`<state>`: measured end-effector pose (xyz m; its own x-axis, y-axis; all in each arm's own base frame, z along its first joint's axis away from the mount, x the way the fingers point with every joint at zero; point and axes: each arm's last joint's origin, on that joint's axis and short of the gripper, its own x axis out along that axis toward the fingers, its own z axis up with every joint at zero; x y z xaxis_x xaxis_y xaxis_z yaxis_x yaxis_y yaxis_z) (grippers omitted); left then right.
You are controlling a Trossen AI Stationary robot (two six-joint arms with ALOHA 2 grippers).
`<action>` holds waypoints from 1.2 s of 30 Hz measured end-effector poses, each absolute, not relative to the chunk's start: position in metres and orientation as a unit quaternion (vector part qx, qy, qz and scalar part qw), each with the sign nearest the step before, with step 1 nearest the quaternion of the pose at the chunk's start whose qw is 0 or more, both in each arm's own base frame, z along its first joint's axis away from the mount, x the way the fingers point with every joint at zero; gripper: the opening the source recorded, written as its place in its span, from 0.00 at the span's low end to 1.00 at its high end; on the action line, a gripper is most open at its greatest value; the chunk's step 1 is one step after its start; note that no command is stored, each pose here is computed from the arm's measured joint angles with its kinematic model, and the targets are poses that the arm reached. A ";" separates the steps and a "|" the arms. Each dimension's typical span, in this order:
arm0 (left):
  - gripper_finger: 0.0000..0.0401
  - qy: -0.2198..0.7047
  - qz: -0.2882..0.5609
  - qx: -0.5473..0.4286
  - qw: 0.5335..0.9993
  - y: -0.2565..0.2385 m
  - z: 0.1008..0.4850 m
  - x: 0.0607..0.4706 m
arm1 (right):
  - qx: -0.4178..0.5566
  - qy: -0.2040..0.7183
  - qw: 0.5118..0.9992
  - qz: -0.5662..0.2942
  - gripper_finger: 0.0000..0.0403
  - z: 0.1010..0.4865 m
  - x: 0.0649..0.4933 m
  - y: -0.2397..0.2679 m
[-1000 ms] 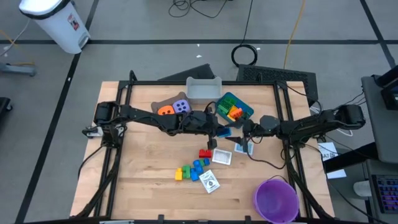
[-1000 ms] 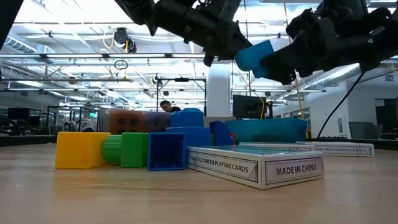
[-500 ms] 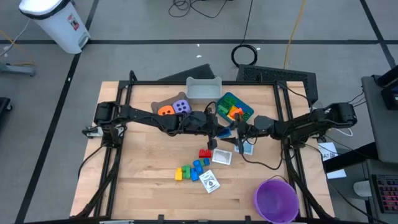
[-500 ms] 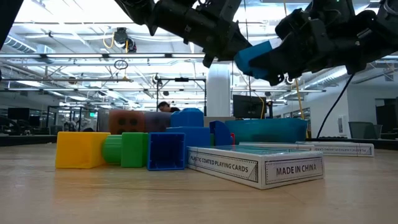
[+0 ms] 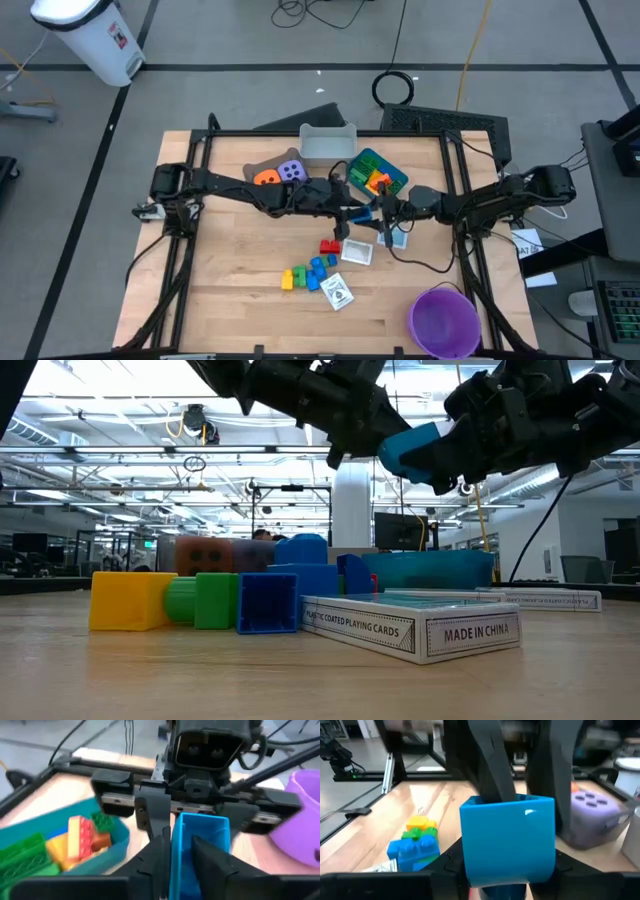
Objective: Pick & Place Toys
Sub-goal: Put the top blue 1 stud game piece into the blue bin
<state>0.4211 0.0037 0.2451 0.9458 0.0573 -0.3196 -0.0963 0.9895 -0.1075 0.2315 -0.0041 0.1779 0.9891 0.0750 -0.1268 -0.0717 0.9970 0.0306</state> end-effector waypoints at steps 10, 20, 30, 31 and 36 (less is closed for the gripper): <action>0.54 0.165 0.066 -0.013 0.984 0.013 0.324 0.370 | 0.077 0.109 0.991 -0.023 0.32 0.176 0.223 -0.024; 0.62 0.124 0.059 -0.037 0.990 0.009 0.288 0.321 | 0.062 0.135 0.958 -0.244 0.32 0.175 0.208 -0.059; 0.62 0.108 0.127 -0.126 0.978 0.031 0.240 0.304 | 0.102 0.204 0.915 -0.332 0.32 0.155 0.183 -0.115; 0.62 0.114 0.128 -0.126 0.977 0.031 0.238 0.303 | 0.103 0.209 0.914 -0.332 0.32 0.152 0.183 -0.116; 0.62 0.114 0.122 -0.116 0.979 0.030 0.239 0.304 | 0.104 0.245 0.910 -0.319 0.32 0.144 0.181 -0.119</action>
<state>0.3036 0.0300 0.2389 0.9440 0.2127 -0.2521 -0.2658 0.9432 -0.1995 0.1807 -0.1186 0.1435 0.6763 -0.5288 -0.5128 0.6309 0.7751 0.0328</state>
